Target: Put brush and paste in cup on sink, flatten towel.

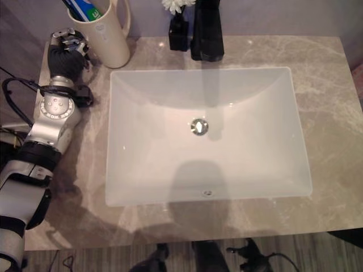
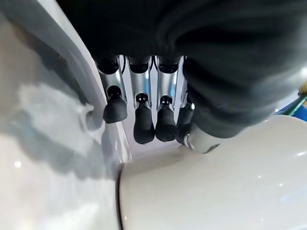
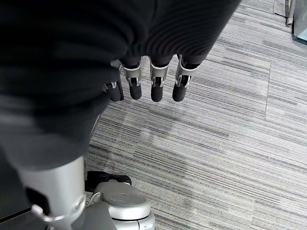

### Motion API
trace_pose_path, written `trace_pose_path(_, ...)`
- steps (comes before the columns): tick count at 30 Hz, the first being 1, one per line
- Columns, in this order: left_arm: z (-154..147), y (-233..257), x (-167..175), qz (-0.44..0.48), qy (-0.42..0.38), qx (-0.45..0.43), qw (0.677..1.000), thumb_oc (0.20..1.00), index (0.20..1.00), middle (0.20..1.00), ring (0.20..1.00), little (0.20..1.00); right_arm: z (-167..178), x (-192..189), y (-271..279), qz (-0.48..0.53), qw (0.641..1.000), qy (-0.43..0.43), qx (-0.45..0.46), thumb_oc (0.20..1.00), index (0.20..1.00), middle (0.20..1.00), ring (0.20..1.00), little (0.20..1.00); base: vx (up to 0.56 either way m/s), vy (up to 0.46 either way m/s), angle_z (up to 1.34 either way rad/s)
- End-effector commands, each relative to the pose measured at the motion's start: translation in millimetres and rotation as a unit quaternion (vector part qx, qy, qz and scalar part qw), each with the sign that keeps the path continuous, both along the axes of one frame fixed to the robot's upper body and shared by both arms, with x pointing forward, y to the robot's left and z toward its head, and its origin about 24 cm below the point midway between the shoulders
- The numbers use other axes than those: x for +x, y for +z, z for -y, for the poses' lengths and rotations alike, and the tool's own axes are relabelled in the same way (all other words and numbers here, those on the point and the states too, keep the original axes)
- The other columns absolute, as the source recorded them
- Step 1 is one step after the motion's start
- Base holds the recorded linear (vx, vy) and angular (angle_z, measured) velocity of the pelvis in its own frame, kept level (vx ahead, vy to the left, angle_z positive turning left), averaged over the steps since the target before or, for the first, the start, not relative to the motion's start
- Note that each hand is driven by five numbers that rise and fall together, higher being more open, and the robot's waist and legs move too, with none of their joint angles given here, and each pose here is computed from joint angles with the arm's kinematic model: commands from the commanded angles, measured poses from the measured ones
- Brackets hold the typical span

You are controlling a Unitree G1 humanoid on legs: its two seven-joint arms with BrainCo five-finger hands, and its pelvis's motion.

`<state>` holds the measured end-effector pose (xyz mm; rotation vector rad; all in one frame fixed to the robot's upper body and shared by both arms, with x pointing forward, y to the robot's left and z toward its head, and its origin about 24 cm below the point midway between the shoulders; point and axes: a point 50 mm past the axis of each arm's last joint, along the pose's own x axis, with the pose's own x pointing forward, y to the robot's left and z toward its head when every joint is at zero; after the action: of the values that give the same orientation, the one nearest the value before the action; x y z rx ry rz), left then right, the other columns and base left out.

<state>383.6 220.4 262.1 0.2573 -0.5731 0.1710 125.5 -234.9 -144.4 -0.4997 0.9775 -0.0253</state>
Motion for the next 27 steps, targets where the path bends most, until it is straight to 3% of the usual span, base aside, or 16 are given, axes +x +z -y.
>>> trace_pose_path(1, 10, -19, 5, -0.027, 0.000, 0.015, 1.000, 0.200, 0.200, 0.200, 0.200, 0.200, 17, 6, 7, 0.016, 1.000, -0.009, -0.023, 1.000, 1.000, 1.000, 1.000, 1.000, 0.00, 0.000, 0.00)
trace_pose_path(19, 20, -14, 9, -0.021, 0.000, 0.021, 1.000, 0.200, 0.200, 0.200, 0.200, 0.200, 21, 1, 6, 0.010, 0.999, -0.019, -0.029, 1.000, 1.000, 1.000, 1.000, 1.000, 0.00, 0.000, 0.00)
trace_pose_path(27, -9, -40, 1, -0.036, 0.068, -0.011, 0.997, 0.200, 0.200, 0.200, 0.200, 0.200, 26, -1, 6, 0.002, 0.999, -0.029, -0.038, 1.000, 1.000, 1.000, 1.000, 1.000, 0.01, 0.000, -0.01)
